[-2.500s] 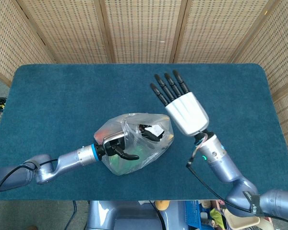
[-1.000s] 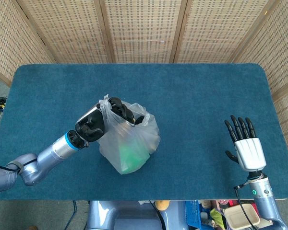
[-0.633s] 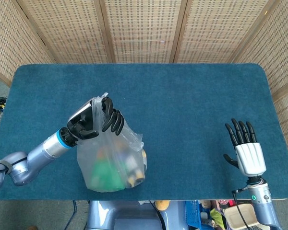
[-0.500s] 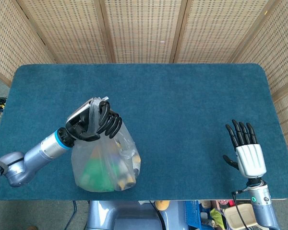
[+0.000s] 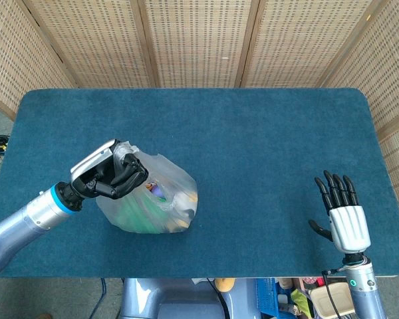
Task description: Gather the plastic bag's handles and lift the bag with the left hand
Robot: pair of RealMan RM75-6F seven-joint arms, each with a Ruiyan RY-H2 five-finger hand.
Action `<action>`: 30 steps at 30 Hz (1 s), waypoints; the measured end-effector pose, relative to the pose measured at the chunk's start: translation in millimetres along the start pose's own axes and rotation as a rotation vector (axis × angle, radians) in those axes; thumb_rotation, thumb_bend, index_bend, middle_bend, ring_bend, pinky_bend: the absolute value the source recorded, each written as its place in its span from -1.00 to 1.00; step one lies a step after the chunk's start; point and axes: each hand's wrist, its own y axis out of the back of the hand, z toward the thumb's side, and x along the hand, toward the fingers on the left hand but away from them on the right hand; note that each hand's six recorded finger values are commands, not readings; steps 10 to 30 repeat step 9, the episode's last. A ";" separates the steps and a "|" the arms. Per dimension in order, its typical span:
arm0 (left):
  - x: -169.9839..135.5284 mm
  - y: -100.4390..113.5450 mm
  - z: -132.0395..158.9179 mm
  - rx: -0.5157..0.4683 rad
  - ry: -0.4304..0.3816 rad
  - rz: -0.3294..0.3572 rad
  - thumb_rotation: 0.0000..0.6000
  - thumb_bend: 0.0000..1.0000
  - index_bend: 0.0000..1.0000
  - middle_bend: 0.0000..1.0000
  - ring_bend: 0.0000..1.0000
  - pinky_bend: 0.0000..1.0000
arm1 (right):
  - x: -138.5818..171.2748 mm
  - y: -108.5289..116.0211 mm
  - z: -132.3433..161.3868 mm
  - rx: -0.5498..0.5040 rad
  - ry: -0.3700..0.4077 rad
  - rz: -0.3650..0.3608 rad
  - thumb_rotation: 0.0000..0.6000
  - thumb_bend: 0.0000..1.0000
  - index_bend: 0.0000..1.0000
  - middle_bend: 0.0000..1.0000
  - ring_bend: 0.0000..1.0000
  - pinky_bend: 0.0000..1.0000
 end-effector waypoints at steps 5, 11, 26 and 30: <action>-4.0 2.6 8.4 0.013 -0.010 0.012 1.00 0.87 0.99 1.00 0.79 0.80 | 1.1 0.1 0.3 0.001 0.000 0.003 1.00 -1.00 -1.00 -1.00 -1.00 -1.00; -3.0 3.3 16.1 0.022 -0.020 0.015 1.00 0.87 0.99 1.00 0.79 0.80 | 1.4 0.9 0.9 -0.001 0.001 0.003 1.00 -1.00 -1.00 -1.00 -1.00 -1.00; -3.0 3.3 16.1 0.022 -0.020 0.015 1.00 0.87 0.99 1.00 0.79 0.80 | 1.4 0.9 0.9 -0.001 0.001 0.003 1.00 -1.00 -1.00 -1.00 -1.00 -1.00; -3.0 3.3 16.1 0.022 -0.020 0.015 1.00 0.87 0.99 1.00 0.79 0.80 | 1.4 0.9 0.9 -0.001 0.001 0.003 1.00 -1.00 -1.00 -1.00 -1.00 -1.00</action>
